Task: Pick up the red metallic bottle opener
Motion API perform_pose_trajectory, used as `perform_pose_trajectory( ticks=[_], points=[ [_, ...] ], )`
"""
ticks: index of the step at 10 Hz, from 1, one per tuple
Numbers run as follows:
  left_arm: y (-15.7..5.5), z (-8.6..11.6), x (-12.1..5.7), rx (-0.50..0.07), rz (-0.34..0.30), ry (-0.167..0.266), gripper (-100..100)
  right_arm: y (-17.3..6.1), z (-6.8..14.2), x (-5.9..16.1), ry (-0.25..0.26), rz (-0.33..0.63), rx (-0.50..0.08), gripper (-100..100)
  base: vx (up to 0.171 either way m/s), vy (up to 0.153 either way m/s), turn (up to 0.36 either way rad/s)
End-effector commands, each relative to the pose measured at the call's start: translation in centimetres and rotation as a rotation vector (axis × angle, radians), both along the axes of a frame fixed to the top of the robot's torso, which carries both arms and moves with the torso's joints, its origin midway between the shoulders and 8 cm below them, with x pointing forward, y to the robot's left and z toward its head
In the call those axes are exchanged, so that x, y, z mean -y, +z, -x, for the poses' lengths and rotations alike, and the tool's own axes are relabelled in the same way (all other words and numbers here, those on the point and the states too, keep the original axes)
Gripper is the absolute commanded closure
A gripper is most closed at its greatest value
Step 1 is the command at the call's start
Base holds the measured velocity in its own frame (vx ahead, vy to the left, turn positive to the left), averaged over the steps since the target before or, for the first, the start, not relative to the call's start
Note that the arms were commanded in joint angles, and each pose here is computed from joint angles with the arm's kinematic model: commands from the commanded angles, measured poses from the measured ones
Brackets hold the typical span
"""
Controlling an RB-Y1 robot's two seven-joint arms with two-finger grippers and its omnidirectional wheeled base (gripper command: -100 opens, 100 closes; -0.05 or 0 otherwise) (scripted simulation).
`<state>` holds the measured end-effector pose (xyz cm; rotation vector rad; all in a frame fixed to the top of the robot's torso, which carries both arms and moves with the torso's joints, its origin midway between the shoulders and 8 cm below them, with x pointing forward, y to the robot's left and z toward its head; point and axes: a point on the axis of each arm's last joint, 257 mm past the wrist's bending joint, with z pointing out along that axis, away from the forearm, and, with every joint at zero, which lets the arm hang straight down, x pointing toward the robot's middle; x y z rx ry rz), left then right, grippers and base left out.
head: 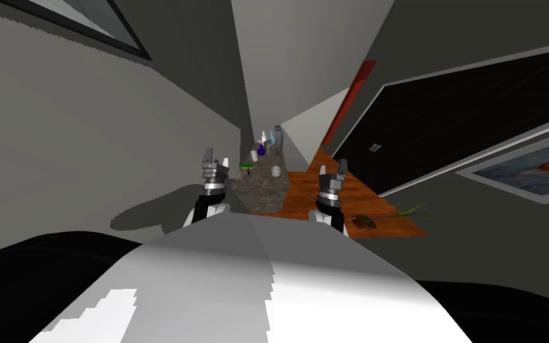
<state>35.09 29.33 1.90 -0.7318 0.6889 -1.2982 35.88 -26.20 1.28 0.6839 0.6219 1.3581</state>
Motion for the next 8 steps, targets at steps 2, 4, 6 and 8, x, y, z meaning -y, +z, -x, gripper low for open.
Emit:
perform_pose_trajectory(
  ticks=[2,4,6,8],
  points=[
    [-2.2,-1.0,0.0,-0.061,-0.052,-0.002,-100,0.0,0.0,0.0,0.0,0.0,0.0,0,-0.013,-0.035,-0.004],
    [-4.9,-2.0,-0.3,-0.133,-0.11,0.005,-100,0.0,0.0,0.0,0.0,0.0,0.0,0,-0.028,-0.064,-0.006],
    [-7.1,-2.7,-0.6,-0.192,-0.158,0.013,-100,0.0,0.0,0.0,0.0,0.0,0.0,0,-0.019,-0.058,-0.008],
    [-10.9,-3.8,-1.4,-0.291,-0.247,0.029,-100,0.0,0.0,0.0,0.0,0.0,0.0,0,-0.01,-0.071,-0.021]
  ],
)
